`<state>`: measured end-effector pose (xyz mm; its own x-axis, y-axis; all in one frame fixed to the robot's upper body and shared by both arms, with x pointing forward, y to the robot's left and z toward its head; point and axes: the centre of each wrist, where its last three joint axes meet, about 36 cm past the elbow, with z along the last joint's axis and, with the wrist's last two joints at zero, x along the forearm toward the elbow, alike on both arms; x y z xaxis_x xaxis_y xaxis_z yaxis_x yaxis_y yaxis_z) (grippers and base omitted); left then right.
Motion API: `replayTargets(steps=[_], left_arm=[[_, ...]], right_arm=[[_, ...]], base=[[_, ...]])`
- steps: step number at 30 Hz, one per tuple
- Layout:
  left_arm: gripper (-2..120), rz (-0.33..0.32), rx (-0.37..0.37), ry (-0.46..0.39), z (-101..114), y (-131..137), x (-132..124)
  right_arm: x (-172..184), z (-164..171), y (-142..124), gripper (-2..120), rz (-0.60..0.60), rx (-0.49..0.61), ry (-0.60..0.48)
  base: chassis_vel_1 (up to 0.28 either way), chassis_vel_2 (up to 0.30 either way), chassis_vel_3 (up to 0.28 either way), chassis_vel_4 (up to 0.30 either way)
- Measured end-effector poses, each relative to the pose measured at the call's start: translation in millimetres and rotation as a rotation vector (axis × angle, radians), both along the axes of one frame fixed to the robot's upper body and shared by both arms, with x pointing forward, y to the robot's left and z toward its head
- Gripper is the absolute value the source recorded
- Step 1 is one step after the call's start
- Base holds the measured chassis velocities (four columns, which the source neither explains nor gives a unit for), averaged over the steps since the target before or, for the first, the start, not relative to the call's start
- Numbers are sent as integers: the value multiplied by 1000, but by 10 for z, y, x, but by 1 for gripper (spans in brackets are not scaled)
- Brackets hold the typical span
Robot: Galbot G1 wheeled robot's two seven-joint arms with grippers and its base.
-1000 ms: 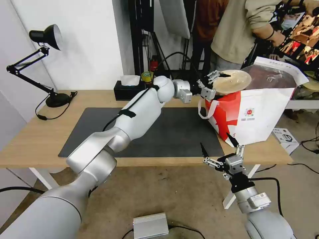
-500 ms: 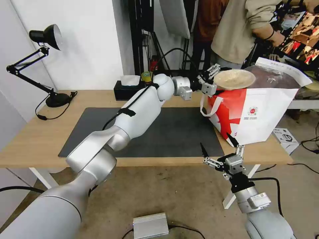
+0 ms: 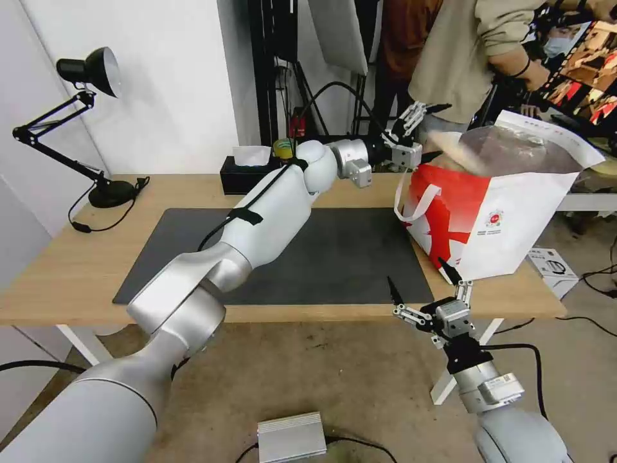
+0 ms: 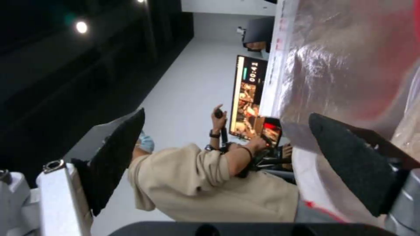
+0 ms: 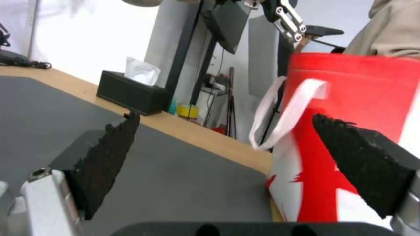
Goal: Pick up the trash from the table and place it into the takeout bag.
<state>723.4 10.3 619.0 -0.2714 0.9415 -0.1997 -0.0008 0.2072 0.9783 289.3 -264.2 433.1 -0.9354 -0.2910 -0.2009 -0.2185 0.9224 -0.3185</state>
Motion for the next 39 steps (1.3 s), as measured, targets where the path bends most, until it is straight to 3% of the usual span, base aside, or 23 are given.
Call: replayTargets(steps=[14, 23, 29, 39], left_arm=[[100, -10, -127, 28, 90, -25, -17], [100, -39, -251, 122, 80, -53, -26], [100, -22, -331, 172, 165, 11, -28], [100, 56, -553, 326, 464, 647, -41]], right_arm=[[0, 0, 0, 100, 0, 0, 0], [0, 0, 0, 100, 0, 0, 0], [0, 0, 0, 100, 0, 0, 0], [0, 0, 0, 100, 0, 0, 0]], base=[[0, 0, 0, 0], [0, 0, 0, 0], [0, 0, 0, 0], [0, 0, 0, 0]])
